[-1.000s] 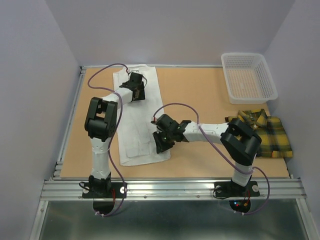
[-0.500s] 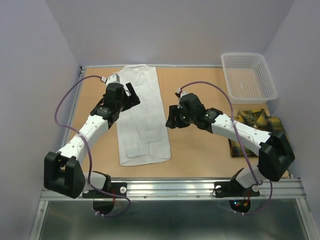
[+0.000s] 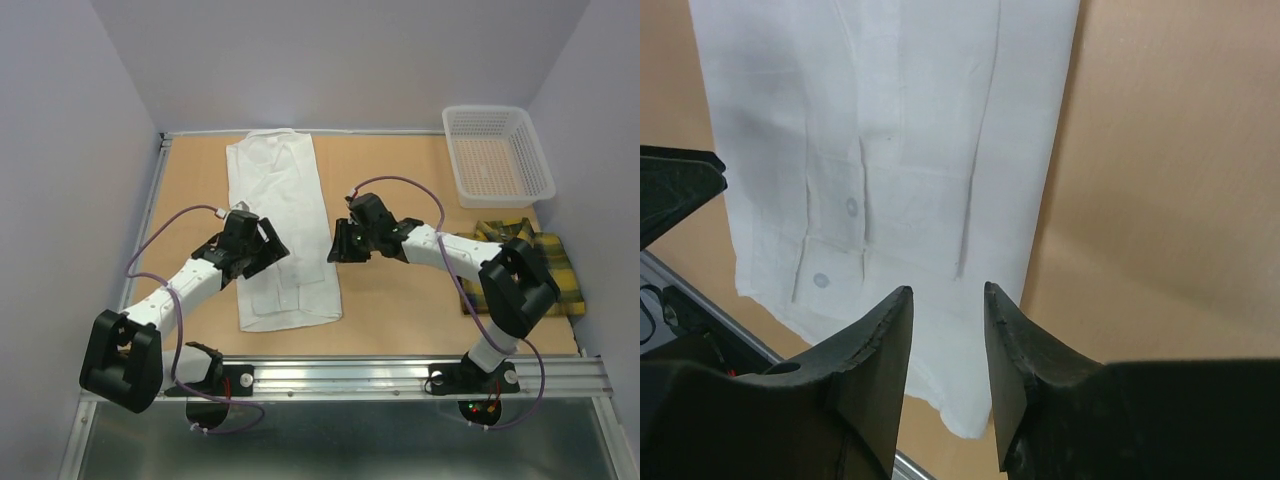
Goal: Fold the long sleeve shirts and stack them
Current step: Fold the shirt
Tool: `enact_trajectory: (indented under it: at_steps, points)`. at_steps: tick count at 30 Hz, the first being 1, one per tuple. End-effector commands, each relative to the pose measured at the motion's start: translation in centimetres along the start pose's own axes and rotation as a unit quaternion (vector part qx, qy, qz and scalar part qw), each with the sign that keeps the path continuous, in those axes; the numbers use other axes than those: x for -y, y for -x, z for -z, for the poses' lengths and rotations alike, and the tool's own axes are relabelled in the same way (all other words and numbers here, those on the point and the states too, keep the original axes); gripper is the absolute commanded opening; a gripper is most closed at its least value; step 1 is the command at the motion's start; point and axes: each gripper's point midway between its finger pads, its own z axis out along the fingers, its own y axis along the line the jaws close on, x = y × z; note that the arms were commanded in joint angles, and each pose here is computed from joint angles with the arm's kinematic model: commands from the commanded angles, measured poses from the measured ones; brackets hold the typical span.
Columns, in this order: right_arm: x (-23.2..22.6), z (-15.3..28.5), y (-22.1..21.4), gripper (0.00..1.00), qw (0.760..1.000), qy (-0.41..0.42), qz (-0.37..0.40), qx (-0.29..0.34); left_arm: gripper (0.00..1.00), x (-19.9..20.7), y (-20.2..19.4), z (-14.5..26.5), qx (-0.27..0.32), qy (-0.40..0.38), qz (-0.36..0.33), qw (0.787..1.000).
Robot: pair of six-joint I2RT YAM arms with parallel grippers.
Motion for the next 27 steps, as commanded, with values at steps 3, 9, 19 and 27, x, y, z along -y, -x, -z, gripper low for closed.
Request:
enact_trajectory:
  at_steps: [3, 9, 19, 27]
  points:
    - [-0.9, -2.5, -0.5, 0.39, 0.999, 0.039, -0.038, -0.003, 0.81, -0.2, -1.6, -0.8, -0.024, -0.009, 0.025, 0.999]
    - [-0.7, -4.2, -1.3, 0.39, 0.997, 0.046, -0.051, -0.024, 0.78, -1.1, -2.8, -1.7, -0.044, 0.002, 0.022, 0.999]
    - [-1.0, -6.1, -1.9, 0.4, 0.995, 0.058, -0.062, -0.044, 0.76, -1.9, -4.5, -3.0, -0.076, 0.009, 0.008, 0.997]
    - [-1.9, -6.5, -2.4, 0.39, 0.994, 0.07, -0.061, -0.053, 0.76, -2.2, -5.1, -3.0, -0.082, 0.01, -0.001, 0.997]
